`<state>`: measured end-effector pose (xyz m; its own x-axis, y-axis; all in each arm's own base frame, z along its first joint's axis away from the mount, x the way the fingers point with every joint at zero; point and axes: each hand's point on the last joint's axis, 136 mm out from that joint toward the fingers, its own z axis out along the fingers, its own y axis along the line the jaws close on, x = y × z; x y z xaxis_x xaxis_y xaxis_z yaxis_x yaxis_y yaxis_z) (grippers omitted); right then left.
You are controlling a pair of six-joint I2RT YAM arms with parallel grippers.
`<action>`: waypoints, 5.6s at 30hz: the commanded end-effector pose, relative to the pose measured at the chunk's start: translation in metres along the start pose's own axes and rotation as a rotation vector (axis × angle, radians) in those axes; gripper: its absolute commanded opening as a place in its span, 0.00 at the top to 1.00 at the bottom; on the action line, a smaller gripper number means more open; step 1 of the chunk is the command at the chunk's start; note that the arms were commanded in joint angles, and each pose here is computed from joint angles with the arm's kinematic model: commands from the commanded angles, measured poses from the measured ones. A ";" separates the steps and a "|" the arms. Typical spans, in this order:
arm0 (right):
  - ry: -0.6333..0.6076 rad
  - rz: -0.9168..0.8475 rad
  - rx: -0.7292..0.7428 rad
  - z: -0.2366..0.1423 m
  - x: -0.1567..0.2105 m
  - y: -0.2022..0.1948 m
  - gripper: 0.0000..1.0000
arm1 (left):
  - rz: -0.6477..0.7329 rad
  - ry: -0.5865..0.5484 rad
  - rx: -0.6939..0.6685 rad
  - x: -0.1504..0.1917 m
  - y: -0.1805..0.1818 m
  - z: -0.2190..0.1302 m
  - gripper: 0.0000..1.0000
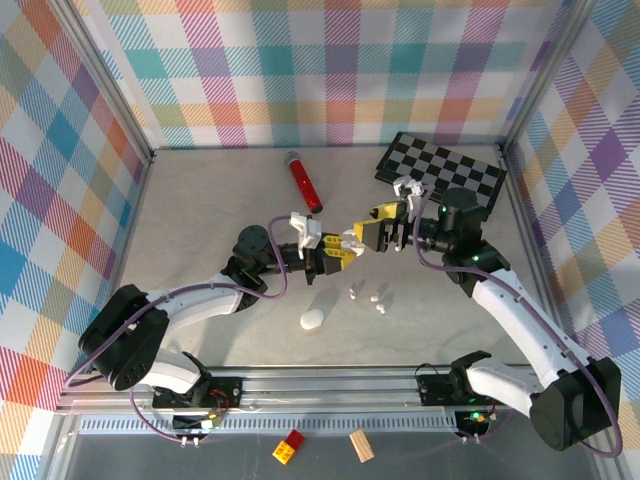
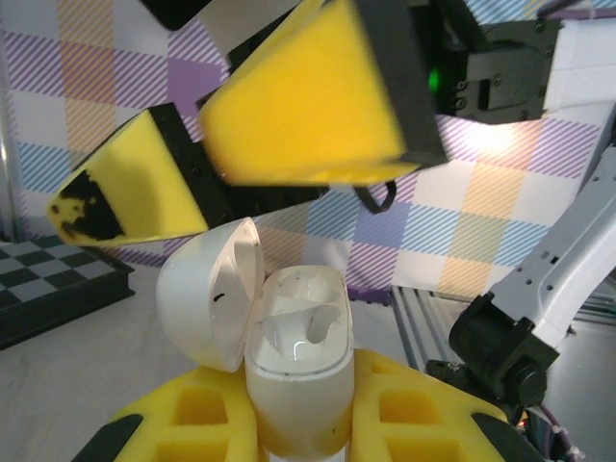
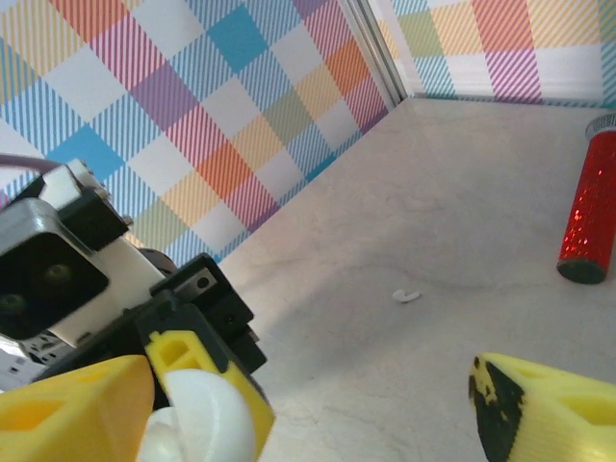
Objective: Insert wireless bluetooth earbuds into charging case
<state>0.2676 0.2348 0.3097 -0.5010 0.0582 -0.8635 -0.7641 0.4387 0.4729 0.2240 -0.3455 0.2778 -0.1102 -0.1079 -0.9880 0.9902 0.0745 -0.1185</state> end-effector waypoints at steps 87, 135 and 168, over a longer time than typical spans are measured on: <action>0.682 0.520 0.636 0.067 0.243 -0.117 0.33 | 0.003 -0.140 -0.463 -0.011 0.067 -0.134 0.93; 1.029 0.433 0.631 0.084 0.238 -0.138 0.58 | 0.005 -0.071 -0.533 0.002 0.076 -0.161 0.93; 0.963 0.407 0.679 0.077 0.233 -0.143 0.76 | -0.012 -0.052 -0.453 0.003 0.071 -0.146 0.92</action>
<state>0.2905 0.2596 0.0185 -0.9614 -0.2741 -0.0243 -0.2712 0.9289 0.2523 0.2831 -0.1882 0.2369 -0.1460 -0.1655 -0.9753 0.8197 0.5317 -0.2129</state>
